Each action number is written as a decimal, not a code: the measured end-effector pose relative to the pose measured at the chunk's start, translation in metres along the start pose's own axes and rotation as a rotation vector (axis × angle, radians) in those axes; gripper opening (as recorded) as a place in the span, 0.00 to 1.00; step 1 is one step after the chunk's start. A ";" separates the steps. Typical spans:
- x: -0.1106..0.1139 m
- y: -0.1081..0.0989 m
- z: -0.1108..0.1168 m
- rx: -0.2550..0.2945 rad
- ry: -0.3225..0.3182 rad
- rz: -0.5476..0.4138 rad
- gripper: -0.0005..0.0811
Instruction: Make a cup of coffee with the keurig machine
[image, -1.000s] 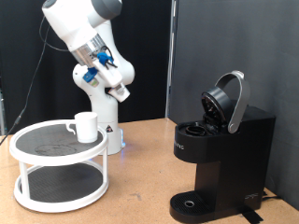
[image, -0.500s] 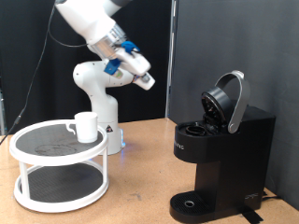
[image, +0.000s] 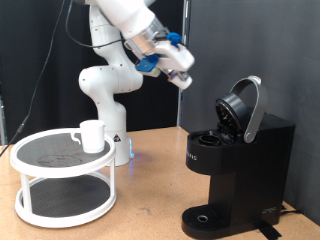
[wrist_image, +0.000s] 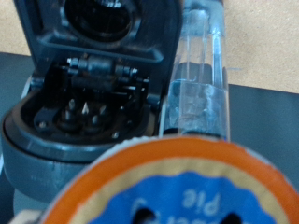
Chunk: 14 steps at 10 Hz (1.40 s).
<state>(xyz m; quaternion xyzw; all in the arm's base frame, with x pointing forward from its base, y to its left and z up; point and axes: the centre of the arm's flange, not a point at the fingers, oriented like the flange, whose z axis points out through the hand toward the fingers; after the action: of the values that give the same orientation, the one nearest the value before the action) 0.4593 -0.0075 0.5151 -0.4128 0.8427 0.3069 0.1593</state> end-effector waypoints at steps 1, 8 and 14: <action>-0.008 0.002 0.005 0.008 0.006 -0.002 0.44; -0.014 -0.006 0.036 0.044 0.037 0.003 0.44; -0.011 -0.028 0.081 0.090 0.078 0.023 0.44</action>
<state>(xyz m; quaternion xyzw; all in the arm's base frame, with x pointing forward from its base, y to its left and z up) 0.4892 0.0386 0.4487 -0.4072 0.8658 0.2542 0.1411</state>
